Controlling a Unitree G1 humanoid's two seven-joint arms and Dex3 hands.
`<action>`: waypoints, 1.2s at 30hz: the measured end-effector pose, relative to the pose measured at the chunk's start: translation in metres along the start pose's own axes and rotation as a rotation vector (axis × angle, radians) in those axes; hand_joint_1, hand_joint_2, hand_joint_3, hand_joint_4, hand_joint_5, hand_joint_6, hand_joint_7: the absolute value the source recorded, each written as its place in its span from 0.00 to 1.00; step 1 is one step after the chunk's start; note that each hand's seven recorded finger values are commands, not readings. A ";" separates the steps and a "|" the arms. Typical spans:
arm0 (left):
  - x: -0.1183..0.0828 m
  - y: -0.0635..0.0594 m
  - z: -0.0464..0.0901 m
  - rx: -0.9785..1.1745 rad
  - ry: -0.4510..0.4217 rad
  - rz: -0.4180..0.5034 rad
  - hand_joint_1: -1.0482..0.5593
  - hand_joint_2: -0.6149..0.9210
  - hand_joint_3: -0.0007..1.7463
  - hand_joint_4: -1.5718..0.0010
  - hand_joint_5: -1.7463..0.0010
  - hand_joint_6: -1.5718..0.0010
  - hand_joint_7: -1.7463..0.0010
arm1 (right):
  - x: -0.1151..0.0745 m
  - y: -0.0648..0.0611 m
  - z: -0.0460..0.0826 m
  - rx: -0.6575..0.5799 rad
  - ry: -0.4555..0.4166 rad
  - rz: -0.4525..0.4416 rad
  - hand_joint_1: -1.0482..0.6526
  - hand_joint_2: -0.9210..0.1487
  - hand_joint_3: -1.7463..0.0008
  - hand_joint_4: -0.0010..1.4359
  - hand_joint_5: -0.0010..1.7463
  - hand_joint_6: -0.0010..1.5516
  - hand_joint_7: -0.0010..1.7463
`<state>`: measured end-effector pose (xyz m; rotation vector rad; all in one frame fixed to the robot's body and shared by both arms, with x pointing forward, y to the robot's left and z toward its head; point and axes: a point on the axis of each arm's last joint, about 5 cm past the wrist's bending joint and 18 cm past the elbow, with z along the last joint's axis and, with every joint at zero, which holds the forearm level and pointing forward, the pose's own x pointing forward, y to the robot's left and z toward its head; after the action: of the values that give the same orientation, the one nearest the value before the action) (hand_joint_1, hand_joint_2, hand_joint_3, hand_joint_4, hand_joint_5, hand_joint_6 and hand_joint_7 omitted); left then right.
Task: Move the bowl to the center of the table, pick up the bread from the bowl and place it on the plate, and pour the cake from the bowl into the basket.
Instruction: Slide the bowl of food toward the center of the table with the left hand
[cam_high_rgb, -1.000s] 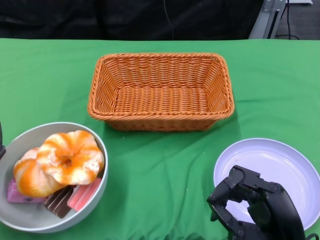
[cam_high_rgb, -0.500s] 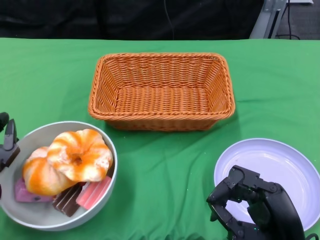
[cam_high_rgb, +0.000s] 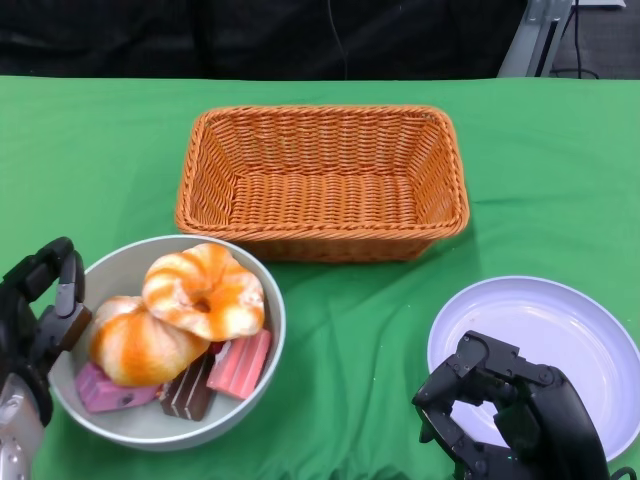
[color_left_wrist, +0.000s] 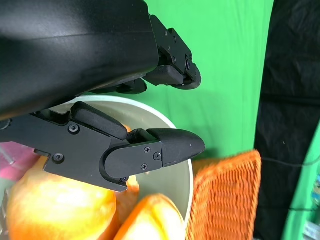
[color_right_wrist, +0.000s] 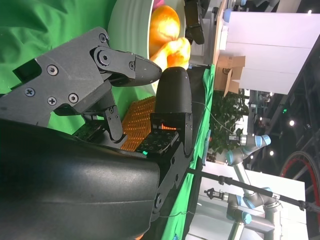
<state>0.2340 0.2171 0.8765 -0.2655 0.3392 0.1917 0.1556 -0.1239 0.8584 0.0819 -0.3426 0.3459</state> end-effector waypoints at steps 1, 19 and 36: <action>-0.002 -0.002 0.000 -0.004 0.002 -0.006 0.21 1.00 0.38 0.80 1.00 0.77 1.00 | 0.000 0.000 0.000 0.000 0.000 0.000 0.52 0.29 0.57 0.54 0.87 0.47 0.69; -0.028 -0.017 -0.003 -0.048 -0.005 -0.095 0.21 1.00 0.38 0.79 0.99 0.76 0.99 | 0.000 0.000 0.000 -0.007 0.002 0.010 0.52 0.27 0.59 0.54 0.87 0.47 0.69; -0.043 -0.034 -0.014 -0.093 0.024 -0.161 0.22 1.00 0.38 0.78 0.99 0.76 1.00 | 0.000 0.000 0.000 -0.009 0.003 0.009 0.52 0.27 0.58 0.54 0.87 0.47 0.68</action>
<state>0.1983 0.1746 0.8865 -0.3857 0.3312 0.0456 0.1554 -0.1238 0.8583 0.0711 -0.3413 0.3530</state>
